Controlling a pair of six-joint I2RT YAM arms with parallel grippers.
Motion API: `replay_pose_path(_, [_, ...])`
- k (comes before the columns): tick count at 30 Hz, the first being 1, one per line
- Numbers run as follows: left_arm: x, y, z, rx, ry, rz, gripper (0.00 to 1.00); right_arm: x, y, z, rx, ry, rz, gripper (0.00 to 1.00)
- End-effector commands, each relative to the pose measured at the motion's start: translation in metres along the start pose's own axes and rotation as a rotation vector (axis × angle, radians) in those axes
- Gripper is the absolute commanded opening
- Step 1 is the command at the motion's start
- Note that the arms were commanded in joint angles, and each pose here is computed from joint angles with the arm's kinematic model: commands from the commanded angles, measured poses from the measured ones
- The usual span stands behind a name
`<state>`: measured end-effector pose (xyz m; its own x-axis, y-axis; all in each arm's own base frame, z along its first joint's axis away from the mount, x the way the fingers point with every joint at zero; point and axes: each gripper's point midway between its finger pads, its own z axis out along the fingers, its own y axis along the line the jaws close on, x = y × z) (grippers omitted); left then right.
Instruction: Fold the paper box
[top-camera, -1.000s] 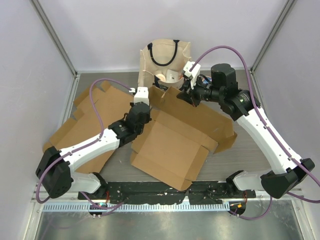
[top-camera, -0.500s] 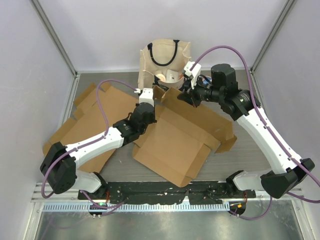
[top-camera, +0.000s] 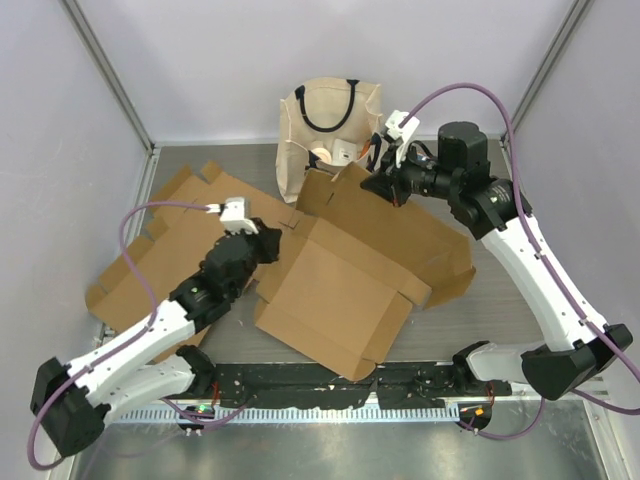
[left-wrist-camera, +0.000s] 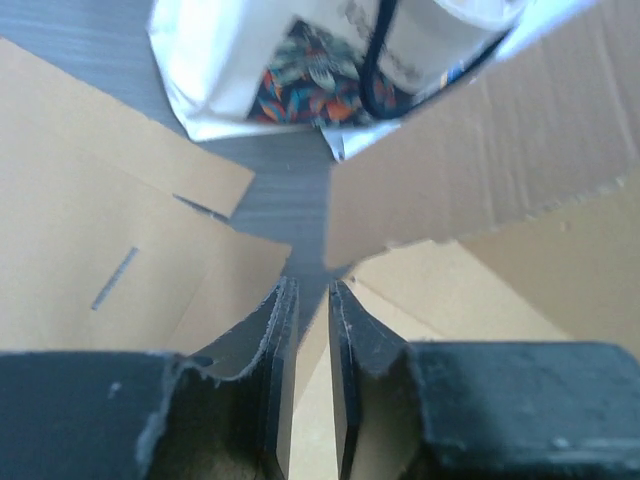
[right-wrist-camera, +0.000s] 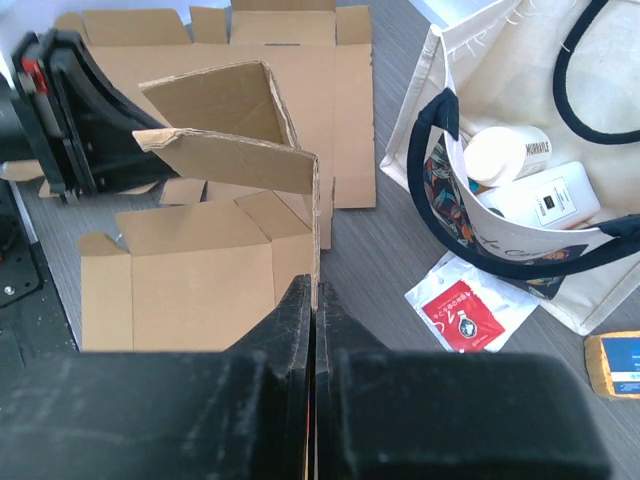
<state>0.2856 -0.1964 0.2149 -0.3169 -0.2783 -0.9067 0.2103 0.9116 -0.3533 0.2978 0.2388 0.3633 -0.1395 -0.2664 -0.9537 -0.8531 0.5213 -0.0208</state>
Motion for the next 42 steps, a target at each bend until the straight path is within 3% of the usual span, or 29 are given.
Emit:
replay_pose_path(1, [-0.025, 0.007, -0.009, 0.054, -0.052, -0.181, 0.25, -0.039, 0.007, -0.018, -0.034, -0.136, -0.028, 0.01])
replay_pose_path(3, [-0.033, 0.018, -0.005, 0.056, -0.036, -0.233, 0.29, -0.038, 0.004, -0.020, -0.037, -0.137, -0.026, 0.01])
replay_pose_path(7, [-0.025, 0.030, 0.024, 0.139, 0.129, -0.359, 0.31, -0.038, 0.005, -0.022, -0.058, -0.141, -0.033, 0.01])
replay_pose_path(11, [-0.015, 0.003, 0.035, 0.414, 0.314, -0.514, 0.37, -0.042, 0.007, -0.023, -0.084, -0.151, -0.040, 0.01])
replay_pose_path(12, [-0.027, -0.008, 0.035, 0.517, 0.291, -0.510, 0.40, -0.043, 0.008, -0.024, -0.088, -0.157, -0.044, 0.01])
replay_pose_path(14, [-0.019, -0.020, 0.035, 0.645, 0.388, -0.582, 0.46, -0.045, 0.007, -0.023, -0.094, -0.159, -0.042, 0.01])
replay_pose_path(16, [-0.022, -0.027, 0.039, 0.731, 0.376, -0.579, 0.48, -0.046, 0.009, -0.023, -0.104, -0.163, -0.046, 0.01])
replay_pose_path(22, [-0.026, -0.048, 0.024, 0.890, 0.415, -0.594, 0.41, -0.052, 0.008, -0.026, -0.100, -0.178, -0.055, 0.01])
replay_pose_path(36, [0.005, -0.074, 0.011, 0.933, 0.468, -0.626, 0.36, -0.061, 0.007, -0.028, -0.110, -0.212, -0.048, 0.01])
replay_pose_path(42, [0.011, -0.082, 0.021, 0.906, 0.451, -0.612, 0.15, -0.063, 0.007, -0.029, -0.110, -0.222, -0.049, 0.01])
